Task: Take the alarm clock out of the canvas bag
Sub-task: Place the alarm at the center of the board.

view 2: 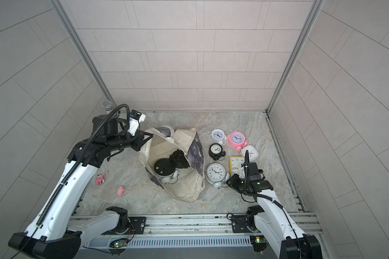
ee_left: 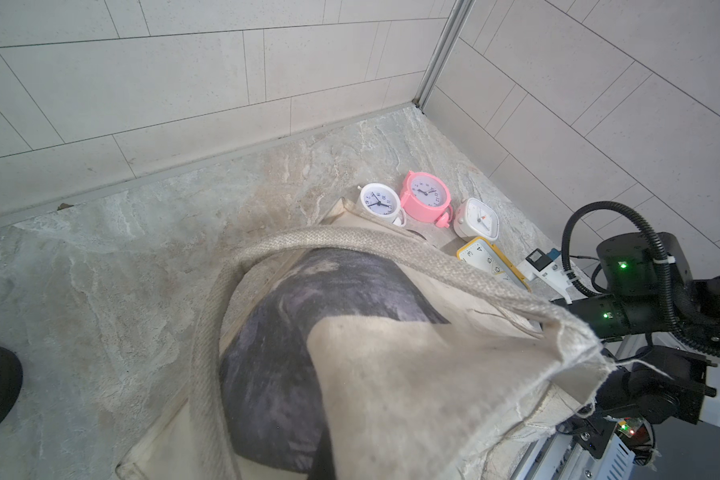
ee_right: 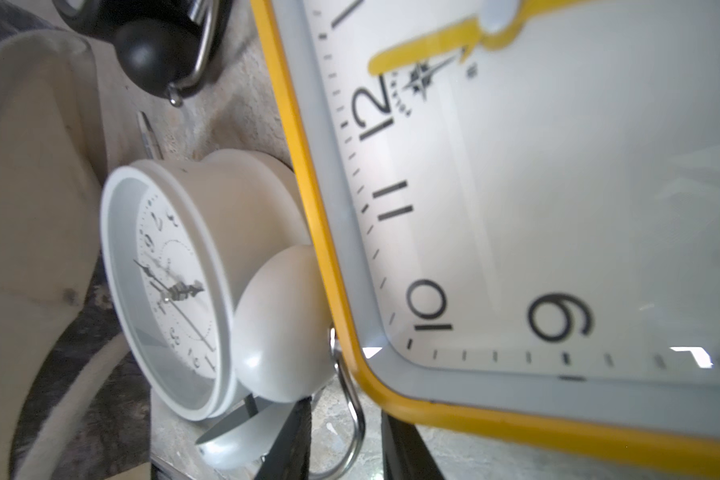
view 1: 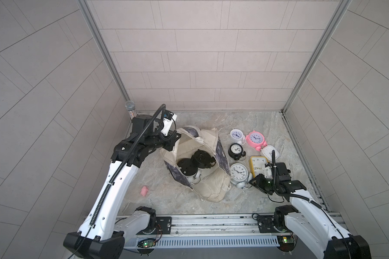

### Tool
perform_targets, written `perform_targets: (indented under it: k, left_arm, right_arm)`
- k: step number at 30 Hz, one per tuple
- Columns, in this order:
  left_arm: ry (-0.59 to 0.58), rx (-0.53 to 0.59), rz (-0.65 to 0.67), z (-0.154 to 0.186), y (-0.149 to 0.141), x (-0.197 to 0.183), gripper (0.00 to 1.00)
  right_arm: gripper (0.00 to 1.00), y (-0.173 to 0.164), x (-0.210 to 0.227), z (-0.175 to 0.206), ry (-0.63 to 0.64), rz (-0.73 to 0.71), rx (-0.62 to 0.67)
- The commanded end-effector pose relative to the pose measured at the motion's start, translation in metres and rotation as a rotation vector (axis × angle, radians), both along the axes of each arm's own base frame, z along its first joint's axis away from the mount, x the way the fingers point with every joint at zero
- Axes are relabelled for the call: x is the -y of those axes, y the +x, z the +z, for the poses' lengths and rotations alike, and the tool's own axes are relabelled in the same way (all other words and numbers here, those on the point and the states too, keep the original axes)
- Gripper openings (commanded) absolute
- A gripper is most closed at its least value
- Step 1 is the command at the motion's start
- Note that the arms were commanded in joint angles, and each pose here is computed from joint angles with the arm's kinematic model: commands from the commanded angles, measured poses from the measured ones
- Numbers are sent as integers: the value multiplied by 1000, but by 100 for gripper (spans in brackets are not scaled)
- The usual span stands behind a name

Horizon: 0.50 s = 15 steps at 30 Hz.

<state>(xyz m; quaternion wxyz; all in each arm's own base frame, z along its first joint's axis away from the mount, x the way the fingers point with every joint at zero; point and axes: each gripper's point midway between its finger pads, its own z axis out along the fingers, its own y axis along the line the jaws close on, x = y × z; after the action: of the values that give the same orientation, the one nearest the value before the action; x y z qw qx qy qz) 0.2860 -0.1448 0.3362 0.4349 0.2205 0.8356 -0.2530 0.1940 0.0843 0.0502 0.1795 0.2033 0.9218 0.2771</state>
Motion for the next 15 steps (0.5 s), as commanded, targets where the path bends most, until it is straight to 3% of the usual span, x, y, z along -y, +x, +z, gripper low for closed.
perform_targets:
  k: [1,9,15]
  left_arm:
    - [-37,73,-6,19,6,2,0]
    - [-72,60,-11,21,7,6,0]
    - [-108,45,-6,23,9,9,0]
  right_arm:
    - [38,11,4,27,-21,-8,88]
    - [42,29,-4,106,-17,74,327]
    - [40,38,-33,221,77,185,724]
